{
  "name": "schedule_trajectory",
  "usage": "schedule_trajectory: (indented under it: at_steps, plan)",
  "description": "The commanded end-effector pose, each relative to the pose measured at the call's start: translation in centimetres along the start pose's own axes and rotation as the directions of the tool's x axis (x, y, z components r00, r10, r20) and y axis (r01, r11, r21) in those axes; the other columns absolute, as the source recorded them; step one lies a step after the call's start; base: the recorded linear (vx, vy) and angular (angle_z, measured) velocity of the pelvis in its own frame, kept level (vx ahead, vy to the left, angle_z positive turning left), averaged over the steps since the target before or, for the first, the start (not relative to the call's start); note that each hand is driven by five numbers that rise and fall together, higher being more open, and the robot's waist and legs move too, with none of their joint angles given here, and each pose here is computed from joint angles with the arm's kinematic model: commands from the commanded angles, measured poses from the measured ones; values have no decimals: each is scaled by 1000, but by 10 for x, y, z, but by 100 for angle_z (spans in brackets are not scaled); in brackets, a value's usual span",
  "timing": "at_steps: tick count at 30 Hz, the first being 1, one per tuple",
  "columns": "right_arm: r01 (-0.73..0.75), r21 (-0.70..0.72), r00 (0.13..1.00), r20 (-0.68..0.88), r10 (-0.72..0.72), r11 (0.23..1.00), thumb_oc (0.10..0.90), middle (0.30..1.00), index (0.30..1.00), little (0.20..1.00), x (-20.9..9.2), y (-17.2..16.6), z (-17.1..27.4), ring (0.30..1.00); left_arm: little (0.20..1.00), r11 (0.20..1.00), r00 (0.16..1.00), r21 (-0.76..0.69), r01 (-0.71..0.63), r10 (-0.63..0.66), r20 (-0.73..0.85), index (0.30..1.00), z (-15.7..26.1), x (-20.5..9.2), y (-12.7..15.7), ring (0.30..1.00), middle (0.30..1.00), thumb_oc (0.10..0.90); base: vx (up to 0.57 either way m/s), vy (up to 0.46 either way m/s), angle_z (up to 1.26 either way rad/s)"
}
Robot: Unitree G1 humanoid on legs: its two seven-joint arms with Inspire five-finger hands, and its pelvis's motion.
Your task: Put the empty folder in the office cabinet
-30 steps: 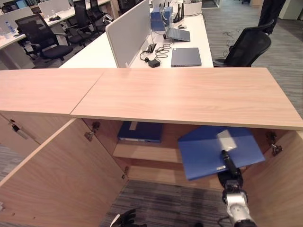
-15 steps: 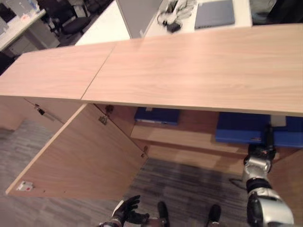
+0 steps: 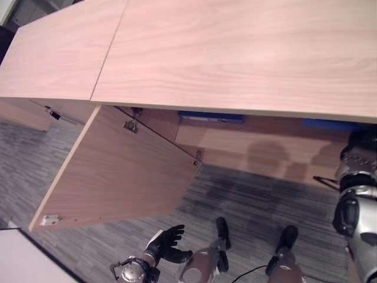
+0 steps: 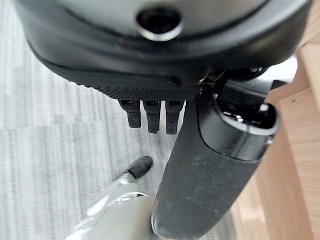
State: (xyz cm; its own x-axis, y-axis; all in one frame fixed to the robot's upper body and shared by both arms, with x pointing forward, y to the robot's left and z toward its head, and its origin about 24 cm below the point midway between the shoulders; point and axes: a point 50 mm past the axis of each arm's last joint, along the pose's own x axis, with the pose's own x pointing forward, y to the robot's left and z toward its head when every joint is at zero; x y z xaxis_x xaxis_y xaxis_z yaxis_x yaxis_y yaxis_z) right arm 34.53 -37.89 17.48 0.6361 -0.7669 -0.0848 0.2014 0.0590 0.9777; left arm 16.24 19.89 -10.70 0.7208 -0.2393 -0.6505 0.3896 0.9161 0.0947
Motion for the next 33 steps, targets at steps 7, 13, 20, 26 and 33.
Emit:
schedule_trajectory:
  at_steps: [7, 13, 20, 26, 33]
  plan:
    - [-338, -61, 937, 76, 342, 939, 400, 300, 300, 300, -5, 112, 34, 300, 900, 995, 995, 59, -87, 84, 47, 900, 13, -14, 49, 900, 900, 800, 25, 33, 11]
    - [-355, -115, 928, 78, 364, 928, 800, 900, 900, 900, -6, 128, 44, 900, 900, 992, 995, 88, -85, 81, 57, 900, 19, -16, 57, 900, 900, 800, 11, -10, 9]
    - [-329, -321, 936, 16, 352, 888, 800, 900, 900, 900, -9, 143, 38, 900, 900, 989, 993, 106, -104, 98, 65, 900, 23, -20, 66, 900, 900, 800, 34, -8, 6]
    - [-275, -392, 958, -38, 284, 878, 800, 900, 900, 900, -3, 127, 32, 900, 900, 985, 994, 146, -95, 86, 64, 900, 26, -22, 70, 900, 900, 800, -59, -8, 3]
    - [-133, -510, 991, -65, 116, 850, 800, 900, 900, 900, 3, 104, 33, 900, 900, 980, 994, 175, -97, 87, 66, 900, 34, -21, 75, 900, 900, 800, 1, -1, 4]
